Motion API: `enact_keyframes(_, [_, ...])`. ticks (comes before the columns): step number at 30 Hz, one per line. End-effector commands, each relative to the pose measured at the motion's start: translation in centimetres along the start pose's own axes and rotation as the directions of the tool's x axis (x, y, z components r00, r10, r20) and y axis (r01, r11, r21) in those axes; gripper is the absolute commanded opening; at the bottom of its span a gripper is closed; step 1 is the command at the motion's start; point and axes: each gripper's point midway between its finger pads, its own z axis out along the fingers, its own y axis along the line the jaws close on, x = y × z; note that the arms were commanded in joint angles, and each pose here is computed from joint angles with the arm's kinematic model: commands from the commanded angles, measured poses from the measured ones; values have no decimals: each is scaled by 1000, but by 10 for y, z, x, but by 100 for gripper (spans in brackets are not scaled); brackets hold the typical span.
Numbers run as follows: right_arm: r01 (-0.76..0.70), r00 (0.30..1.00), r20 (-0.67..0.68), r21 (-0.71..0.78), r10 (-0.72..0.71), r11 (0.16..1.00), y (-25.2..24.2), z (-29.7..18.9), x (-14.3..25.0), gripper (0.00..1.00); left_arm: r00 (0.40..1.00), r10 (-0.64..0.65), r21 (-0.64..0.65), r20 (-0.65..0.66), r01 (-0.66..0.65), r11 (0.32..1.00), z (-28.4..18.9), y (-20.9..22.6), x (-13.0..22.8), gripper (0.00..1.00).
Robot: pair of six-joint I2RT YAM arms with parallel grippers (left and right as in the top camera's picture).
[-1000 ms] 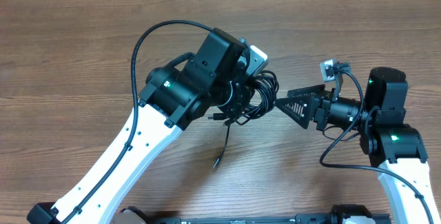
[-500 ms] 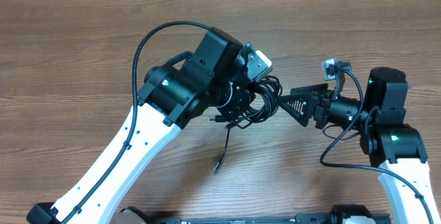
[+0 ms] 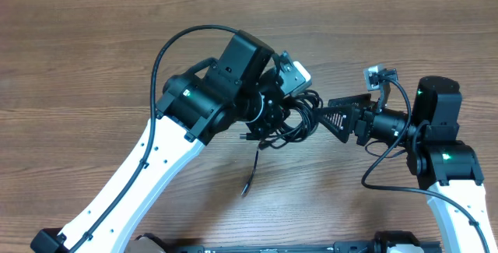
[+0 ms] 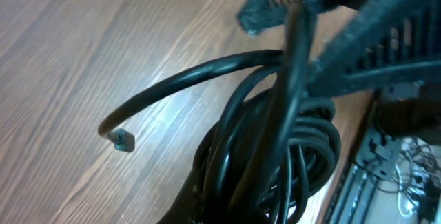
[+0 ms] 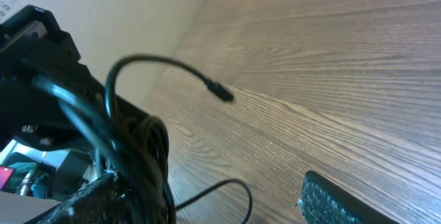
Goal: Untangle cables
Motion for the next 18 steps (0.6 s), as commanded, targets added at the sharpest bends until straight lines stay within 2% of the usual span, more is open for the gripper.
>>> enact_keyframes(1, [16,1000,19,63,-17,998,-8,-1,-4,78,995,91,123,51,-97,988,-7,-25,-8,4])
enact_keyframes(6, [16,999,26,98,-18,995,-14,-1,-5,77,995,94,128,32,-97,987,-7,-26,-3,4])
enact_keyframes(11, [16,999,28,108,-19,994,-16,-2,-6,63,995,99,137,32,-103,985,-7,-27,-3,4])
enact_keyframes(18, [13,999,37,154,-18,988,-24,-3,-7,62,985,152,222,81,-167,961,-10,-43,-8,4])
